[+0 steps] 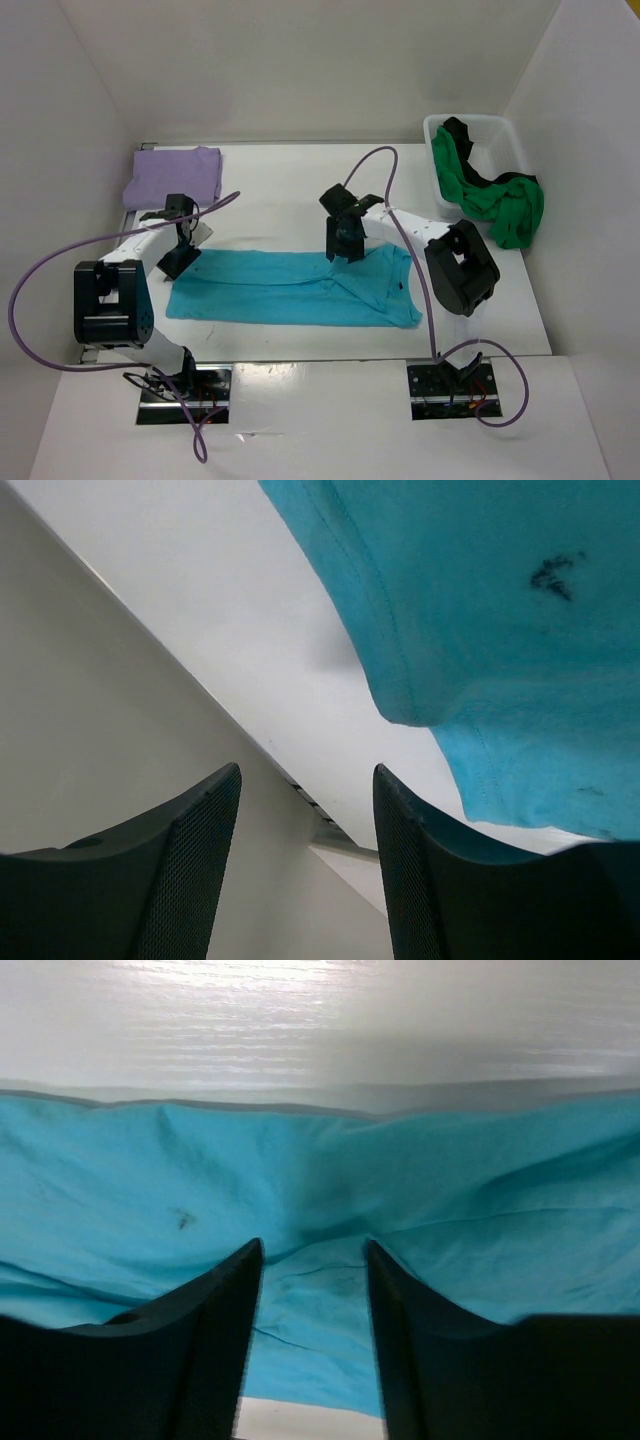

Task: Fold and stack the t-shirts
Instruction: Fold the other side of the tshirt into a rectangle

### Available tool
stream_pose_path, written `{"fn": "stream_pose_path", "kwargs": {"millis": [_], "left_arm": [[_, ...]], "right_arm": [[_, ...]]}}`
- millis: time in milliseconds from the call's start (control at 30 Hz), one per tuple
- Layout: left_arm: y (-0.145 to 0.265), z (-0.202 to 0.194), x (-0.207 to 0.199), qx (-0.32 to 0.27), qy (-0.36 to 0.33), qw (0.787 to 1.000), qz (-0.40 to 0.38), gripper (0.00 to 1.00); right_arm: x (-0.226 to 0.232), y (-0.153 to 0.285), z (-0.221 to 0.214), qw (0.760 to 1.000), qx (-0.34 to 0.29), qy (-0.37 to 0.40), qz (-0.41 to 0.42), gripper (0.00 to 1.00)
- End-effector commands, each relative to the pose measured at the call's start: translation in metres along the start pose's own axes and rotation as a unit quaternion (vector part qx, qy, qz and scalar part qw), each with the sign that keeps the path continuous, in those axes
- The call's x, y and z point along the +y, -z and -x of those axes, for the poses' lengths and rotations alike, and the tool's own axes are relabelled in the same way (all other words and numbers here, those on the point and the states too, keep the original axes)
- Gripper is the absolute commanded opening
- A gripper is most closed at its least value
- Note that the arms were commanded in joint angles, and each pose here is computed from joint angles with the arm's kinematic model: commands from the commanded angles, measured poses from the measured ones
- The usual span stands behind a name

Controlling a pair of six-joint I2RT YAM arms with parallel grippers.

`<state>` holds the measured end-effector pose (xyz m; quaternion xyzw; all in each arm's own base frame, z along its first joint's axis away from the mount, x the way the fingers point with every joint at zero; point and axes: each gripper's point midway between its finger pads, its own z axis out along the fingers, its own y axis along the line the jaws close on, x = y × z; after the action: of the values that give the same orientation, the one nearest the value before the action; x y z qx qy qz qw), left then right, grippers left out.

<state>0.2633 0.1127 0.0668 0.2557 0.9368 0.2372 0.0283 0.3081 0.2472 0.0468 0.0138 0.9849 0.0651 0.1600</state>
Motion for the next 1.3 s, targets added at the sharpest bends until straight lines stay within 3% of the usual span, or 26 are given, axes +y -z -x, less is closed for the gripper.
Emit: {"fn": "stream_pose_path", "kwargs": {"millis": [0, 100, 167, 200, 300, 500, 600, 767, 900, 1067, 1267], "left_arm": [[-0.003, -0.001, -0.006, 0.004, 0.005, 1.000, -0.014, 0.63], [-0.005, -0.002, -0.008, 0.008, 0.008, 1.000, -0.017, 0.63], [-0.005, -0.002, -0.008, 0.008, 0.008, 1.000, -0.017, 0.63], [-0.005, -0.002, -0.008, 0.008, 0.008, 1.000, -0.017, 0.63], [-0.004, -0.003, -0.007, 0.010, 0.008, 1.000, -0.013, 0.63], [-0.004, -0.003, -0.007, 0.010, 0.008, 1.000, -0.013, 0.63], [-0.004, -0.003, -0.007, 0.010, 0.008, 1.000, -0.013, 0.64], [-0.006, -0.005, -0.005, 0.019, 0.001, 1.000, -0.008, 0.64], [-0.006, -0.005, -0.005, 0.019, 0.001, 1.000, -0.008, 0.64], [-0.006, -0.005, -0.005, 0.019, 0.001, 1.000, -0.008, 0.64], [-0.006, -0.005, -0.005, 0.019, 0.006, 1.000, -0.008, 0.64]], "right_arm": [[0.018, 0.004, 0.012, 0.999, -0.027, 0.007, 0.038, 0.48], [0.015, 0.002, 0.009, 0.999, -0.023, 0.007, 0.035, 0.31], [0.017, 0.002, 0.007, 0.999, -0.019, 0.008, 0.040, 0.31], [0.016, -0.001, 0.005, 0.999, -0.015, 0.008, 0.037, 0.32], [0.009, -0.002, 0.005, 1.000, -0.024, 0.007, 0.010, 0.48], [0.004, 0.010, 0.021, 0.998, -0.056, 0.004, -0.009, 0.50], [-0.001, -0.007, 0.010, 0.999, -0.026, 0.015, -0.026, 0.49], [0.001, -0.014, -0.001, 1.000, -0.002, 0.016, -0.017, 0.36], [0.007, -0.018, -0.007, 1.000, 0.013, 0.021, 0.000, 0.32], [0.009, 0.001, 0.001, 1.000, -0.008, 0.003, 0.007, 0.06], [0.012, 0.038, -0.003, 0.999, -0.024, -0.004, 0.039, 0.00]]}}
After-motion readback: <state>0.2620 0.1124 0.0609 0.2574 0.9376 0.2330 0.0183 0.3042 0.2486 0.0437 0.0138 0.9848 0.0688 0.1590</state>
